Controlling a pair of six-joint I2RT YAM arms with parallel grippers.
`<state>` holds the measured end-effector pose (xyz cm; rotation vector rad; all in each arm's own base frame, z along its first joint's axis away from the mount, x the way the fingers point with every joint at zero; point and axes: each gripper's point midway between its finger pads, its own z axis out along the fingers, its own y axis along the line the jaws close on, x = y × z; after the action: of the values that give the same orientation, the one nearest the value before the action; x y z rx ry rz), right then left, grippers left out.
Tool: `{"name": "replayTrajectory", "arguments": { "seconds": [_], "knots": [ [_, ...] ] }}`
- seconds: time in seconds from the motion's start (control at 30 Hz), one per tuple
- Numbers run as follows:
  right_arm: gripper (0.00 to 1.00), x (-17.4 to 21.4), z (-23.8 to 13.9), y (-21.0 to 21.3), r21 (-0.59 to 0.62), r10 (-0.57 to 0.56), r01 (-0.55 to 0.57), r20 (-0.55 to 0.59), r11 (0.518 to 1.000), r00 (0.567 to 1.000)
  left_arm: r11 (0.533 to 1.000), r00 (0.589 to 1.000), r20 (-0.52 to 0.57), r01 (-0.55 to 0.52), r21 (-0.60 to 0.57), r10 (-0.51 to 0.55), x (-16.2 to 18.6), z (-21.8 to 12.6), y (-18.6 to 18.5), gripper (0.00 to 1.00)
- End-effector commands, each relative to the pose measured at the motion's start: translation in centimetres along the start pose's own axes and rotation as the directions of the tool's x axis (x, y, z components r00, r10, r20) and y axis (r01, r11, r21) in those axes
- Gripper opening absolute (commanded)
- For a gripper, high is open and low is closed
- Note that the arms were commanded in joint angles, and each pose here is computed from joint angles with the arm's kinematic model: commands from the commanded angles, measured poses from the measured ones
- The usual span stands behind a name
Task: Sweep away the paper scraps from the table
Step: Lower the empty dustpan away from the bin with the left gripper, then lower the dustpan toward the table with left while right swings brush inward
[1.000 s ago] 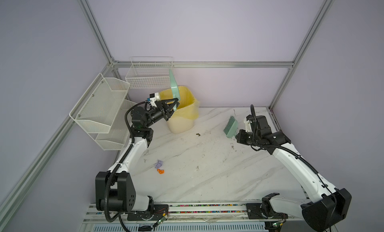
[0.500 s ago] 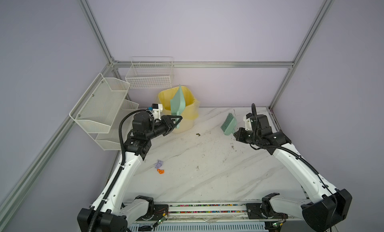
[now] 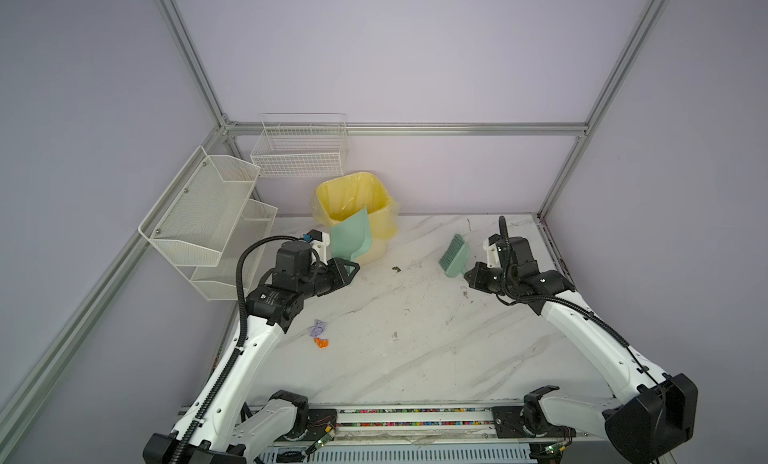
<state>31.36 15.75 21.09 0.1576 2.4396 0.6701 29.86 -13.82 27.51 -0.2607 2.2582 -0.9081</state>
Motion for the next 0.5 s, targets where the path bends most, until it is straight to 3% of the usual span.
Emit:
{"name": "replayTrajectory", "arguments": {
  "seconds": [0.0, 0.13, 0.33, 0.47],
  "knots": [
    [0.0, -0.7, -1.0, 1.1, -0.055, 0.001, 0.001, 0.039, 0.998, 0.999, 0.996, 0.999, -0.035, -0.023, -0.084, 0.02, 1.6, 0.8, 2.7, 0.15],
    [0.0, -0.3, -1.3, 1.6, -0.092, 0.035, -0.032, 0.025, 0.995, 0.999, 0.99, 0.999, -0.038, 0.005, -0.142, -0.01, 2.5, 1.3, 4.6, 0.15],
    [0.0, 2.2, -1.3, 4.9, -0.288, 0.147, -0.153, -0.043, 0.945, 0.988, 0.974, 0.999, -0.028, 0.008, -0.225, -0.014, 2.9, 1.7, 6.8, 0.15],
    [0.0, 5.0, -0.3, 7.8, -0.319, 0.111, -0.136, -0.097, 0.938, 0.989, 0.967, 0.999, -0.043, 0.022, -0.255, -0.034, 2.8, 2.5, 7.8, 0.15]
  ]
}}
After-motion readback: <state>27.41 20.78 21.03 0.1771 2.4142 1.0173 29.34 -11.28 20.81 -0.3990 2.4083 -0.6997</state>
